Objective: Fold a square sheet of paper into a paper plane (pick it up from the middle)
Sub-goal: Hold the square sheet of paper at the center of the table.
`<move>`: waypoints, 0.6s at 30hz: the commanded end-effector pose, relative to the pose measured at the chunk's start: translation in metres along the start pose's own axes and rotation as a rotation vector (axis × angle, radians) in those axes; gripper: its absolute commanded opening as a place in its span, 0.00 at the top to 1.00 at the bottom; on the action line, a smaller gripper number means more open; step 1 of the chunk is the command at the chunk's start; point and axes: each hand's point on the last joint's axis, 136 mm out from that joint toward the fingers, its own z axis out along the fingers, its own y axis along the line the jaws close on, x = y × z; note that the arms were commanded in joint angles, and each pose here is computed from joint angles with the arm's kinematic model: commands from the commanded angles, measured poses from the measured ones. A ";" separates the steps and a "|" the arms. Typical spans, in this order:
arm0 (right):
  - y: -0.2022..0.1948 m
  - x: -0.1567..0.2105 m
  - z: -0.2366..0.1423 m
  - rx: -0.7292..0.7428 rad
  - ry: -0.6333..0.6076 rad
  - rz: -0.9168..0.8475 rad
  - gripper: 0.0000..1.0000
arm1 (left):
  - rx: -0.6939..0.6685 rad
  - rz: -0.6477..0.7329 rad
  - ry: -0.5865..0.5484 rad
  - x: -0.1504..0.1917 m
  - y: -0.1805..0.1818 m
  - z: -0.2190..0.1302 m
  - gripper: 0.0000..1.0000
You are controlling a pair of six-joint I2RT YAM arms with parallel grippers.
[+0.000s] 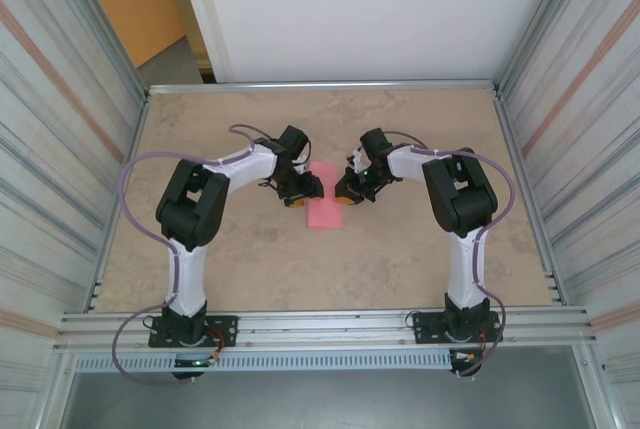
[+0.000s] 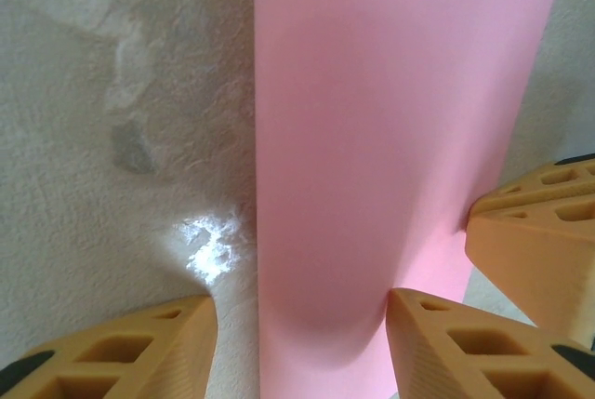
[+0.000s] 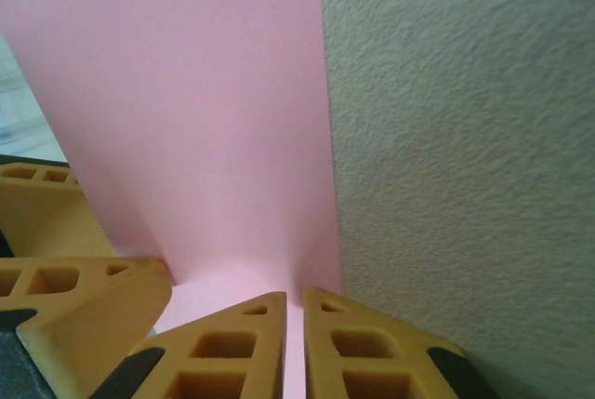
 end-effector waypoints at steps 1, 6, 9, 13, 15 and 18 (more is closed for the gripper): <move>-0.044 0.008 0.019 0.163 0.014 0.073 0.84 | -0.073 -0.042 0.072 0.014 0.021 0.032 0.48; 0.000 -0.013 -0.004 0.055 -0.052 0.021 0.80 | -0.145 -0.073 0.094 0.018 0.037 0.040 0.49; 0.018 -0.020 -0.016 -0.001 -0.084 -0.005 0.79 | -0.166 -0.084 0.106 0.020 0.042 0.043 0.49; 0.026 -0.023 -0.023 -0.028 -0.104 -0.023 0.79 | -0.186 -0.093 0.122 0.024 0.046 0.050 0.49; 0.025 -0.022 -0.023 -0.027 -0.103 -0.022 0.79 | -0.190 -0.091 0.129 0.026 0.046 0.053 0.49; 0.024 -0.021 -0.022 -0.032 -0.098 -0.024 0.80 | -0.195 -0.087 0.137 0.028 0.047 0.055 0.49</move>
